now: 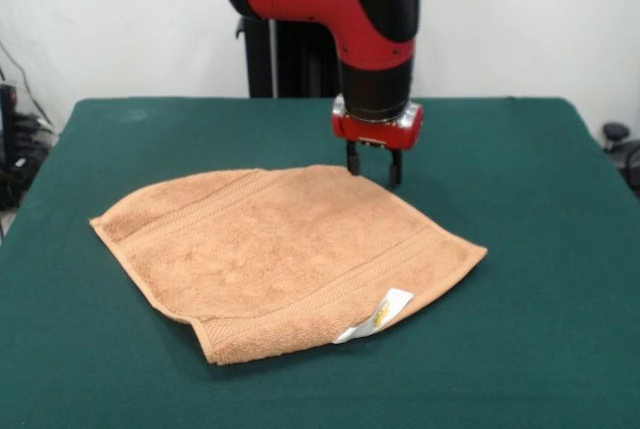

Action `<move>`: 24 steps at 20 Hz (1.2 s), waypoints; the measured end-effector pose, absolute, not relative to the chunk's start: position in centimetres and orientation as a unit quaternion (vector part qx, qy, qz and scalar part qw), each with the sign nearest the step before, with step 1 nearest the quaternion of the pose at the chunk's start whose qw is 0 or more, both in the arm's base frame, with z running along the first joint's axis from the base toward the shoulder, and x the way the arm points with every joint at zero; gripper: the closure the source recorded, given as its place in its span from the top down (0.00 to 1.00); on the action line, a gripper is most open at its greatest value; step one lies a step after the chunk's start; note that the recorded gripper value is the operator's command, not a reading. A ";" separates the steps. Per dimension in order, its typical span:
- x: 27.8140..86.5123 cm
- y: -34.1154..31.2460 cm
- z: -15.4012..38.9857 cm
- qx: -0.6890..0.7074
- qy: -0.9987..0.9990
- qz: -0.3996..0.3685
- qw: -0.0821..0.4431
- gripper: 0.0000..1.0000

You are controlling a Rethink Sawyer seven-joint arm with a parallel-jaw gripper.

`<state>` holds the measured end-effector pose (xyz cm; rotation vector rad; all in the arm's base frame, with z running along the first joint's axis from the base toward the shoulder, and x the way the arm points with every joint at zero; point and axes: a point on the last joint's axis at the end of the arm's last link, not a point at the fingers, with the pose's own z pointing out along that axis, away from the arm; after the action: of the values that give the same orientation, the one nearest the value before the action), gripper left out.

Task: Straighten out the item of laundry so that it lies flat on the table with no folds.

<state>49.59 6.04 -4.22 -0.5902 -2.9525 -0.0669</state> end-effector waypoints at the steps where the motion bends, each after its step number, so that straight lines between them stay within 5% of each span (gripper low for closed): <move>1: 49.6 6.1 -4.2 -0.197 -0.978 -0.018 0.064 1.00; 24: 49.6 6.2 -4.3 -0.201 -0.978 -0.014 0.063 1.00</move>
<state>49.63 6.19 -4.26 -0.6060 -2.9535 -0.0409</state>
